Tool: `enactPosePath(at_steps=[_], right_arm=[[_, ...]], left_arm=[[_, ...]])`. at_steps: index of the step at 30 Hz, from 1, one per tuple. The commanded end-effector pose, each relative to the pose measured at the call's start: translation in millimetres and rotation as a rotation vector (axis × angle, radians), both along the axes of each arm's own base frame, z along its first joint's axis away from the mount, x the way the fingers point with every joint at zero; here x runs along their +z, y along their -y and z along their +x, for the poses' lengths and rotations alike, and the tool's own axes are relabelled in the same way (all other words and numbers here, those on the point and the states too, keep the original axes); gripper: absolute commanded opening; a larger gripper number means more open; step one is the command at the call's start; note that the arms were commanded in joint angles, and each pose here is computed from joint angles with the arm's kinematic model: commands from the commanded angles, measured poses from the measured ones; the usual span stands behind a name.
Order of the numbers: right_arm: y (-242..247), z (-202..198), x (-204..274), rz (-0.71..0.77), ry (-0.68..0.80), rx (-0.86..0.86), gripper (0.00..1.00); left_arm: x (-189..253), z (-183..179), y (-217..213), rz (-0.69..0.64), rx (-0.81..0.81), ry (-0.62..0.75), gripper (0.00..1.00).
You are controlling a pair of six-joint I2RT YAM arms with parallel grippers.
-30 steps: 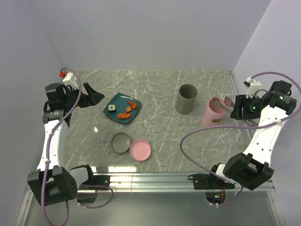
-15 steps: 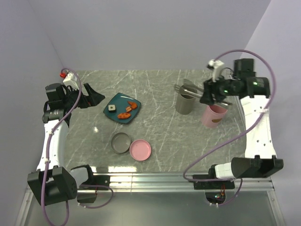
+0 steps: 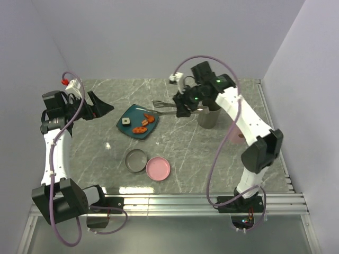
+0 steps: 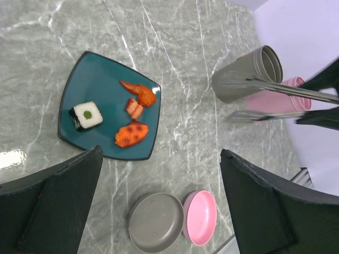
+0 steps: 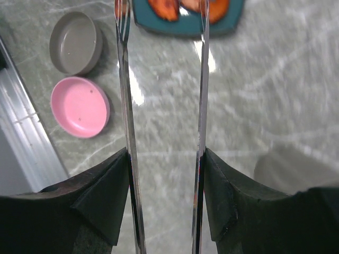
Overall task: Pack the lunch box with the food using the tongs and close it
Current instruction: Pick up the fake food from the plate.
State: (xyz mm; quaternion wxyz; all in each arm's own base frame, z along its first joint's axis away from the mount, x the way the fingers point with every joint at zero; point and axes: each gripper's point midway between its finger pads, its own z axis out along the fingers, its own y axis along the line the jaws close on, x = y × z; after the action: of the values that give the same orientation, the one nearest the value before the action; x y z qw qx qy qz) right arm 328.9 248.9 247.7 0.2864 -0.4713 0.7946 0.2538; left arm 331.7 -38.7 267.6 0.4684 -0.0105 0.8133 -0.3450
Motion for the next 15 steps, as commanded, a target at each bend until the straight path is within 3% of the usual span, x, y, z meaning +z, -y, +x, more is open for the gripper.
enactPosePath(at_steps=[1, 15], right_arm=[[-39, 24, 23, 0.044, 0.187, 0.123, 0.61], [-136, 74, -53, 0.046, 0.281, 0.256, 0.62]], left_arm=[[17, 1, 1, -0.009, -0.049, 0.052, 0.99], [9, 0, -8, 0.017, -0.009, 0.056, 0.99]])
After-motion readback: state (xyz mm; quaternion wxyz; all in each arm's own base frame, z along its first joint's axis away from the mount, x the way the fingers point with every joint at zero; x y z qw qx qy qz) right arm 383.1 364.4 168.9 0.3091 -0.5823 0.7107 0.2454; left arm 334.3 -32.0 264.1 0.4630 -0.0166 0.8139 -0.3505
